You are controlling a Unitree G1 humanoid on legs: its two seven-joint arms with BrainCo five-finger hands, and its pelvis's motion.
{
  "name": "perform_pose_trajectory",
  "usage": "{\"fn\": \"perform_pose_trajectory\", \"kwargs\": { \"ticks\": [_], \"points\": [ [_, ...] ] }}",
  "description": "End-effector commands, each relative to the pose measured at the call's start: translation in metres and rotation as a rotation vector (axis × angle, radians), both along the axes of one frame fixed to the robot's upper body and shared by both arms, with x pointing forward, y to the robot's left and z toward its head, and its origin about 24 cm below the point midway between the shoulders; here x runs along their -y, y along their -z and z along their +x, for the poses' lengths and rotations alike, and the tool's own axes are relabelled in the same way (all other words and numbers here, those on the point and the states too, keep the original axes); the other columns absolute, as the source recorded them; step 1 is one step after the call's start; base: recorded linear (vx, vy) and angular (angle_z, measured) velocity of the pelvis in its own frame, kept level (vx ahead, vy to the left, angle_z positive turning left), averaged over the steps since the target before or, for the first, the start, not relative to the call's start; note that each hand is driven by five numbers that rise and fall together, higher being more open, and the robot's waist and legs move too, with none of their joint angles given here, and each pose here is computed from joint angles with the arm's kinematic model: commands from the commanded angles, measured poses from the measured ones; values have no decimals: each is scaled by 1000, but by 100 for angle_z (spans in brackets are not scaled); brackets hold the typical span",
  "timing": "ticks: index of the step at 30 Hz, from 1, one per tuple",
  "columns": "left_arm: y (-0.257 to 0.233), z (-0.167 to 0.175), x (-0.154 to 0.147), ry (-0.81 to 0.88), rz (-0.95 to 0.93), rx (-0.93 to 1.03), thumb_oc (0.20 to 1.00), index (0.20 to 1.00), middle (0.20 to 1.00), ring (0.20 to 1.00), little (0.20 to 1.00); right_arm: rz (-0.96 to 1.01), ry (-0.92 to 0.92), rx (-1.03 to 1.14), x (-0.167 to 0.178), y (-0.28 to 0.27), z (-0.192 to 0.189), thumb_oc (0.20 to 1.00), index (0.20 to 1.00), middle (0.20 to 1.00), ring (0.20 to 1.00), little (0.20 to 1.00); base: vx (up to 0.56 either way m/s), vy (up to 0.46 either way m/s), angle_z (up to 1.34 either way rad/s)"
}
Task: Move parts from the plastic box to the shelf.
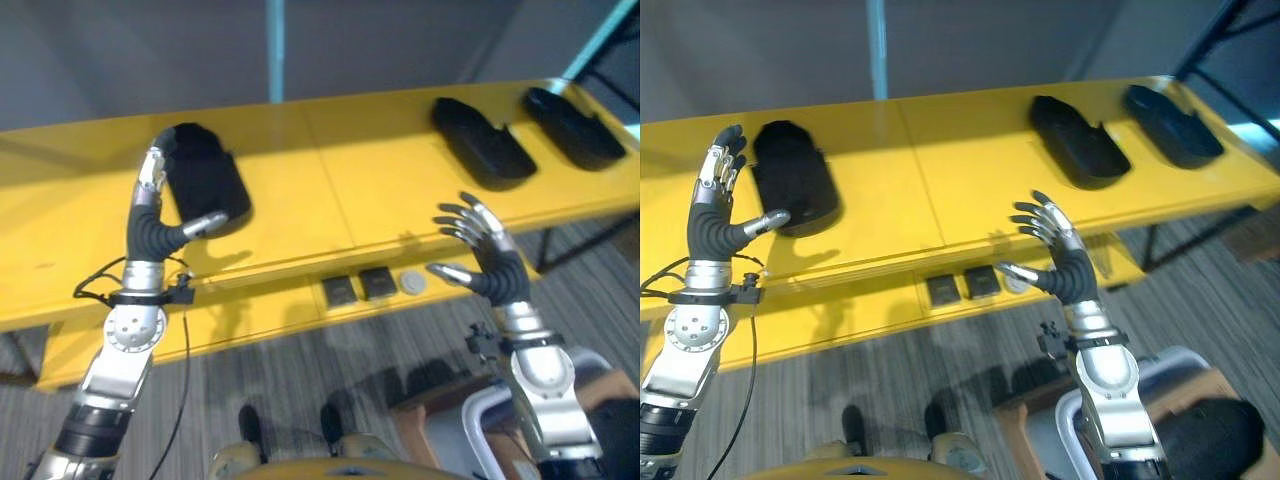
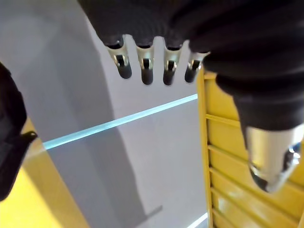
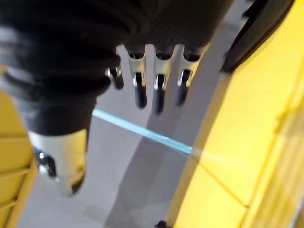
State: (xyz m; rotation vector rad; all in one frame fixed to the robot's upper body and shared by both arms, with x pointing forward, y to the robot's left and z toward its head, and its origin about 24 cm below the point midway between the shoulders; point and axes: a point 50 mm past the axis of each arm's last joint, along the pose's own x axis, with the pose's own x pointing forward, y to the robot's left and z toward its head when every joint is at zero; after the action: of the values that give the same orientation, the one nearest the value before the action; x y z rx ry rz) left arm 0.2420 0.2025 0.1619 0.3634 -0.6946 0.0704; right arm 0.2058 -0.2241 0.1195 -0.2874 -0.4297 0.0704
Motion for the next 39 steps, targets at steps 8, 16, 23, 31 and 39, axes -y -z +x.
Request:
{"fn": "perform_pose_trajectory", "kwargs": {
  "ticks": [8, 16, 23, 31, 39],
  "points": [
    [10, 0, -15, -65, 40, -51, 1000, 1000, 1000, 1000, 1000, 68, 53, 1, 7, 8, -7, 1000, 1000, 1000, 1000, 1000, 47, 30, -100],
    [-6, 3, -15, -85, -48, 49, 1000, 1000, 1000, 1000, 1000, -23, -15, 54, -7, -10, 27, 1000, 1000, 1000, 1000, 1000, -41, -15, -121],
    [-8, 8, -10, -56, -41, 48, 1000, 1000, 1000, 1000, 1000, 35, 2, 16, -6, 0, 22, 1000, 1000, 1000, 1000, 1000, -114, 67, -62],
    [4, 8, -10, -12, -25, -38, 1000, 1000, 1000, 1000, 1000, 104, -29, -88, -17, 25, 15, 1000, 1000, 1000, 1000, 1000, -154, -39, -51],
    [11, 13, -3, 25, -61, -73, 1000, 1000, 1000, 1000, 1000, 6, 76, -87, -1, 26, 10, 1000, 1000, 1000, 1000, 1000, -14, -170, -15]
  ]
}}
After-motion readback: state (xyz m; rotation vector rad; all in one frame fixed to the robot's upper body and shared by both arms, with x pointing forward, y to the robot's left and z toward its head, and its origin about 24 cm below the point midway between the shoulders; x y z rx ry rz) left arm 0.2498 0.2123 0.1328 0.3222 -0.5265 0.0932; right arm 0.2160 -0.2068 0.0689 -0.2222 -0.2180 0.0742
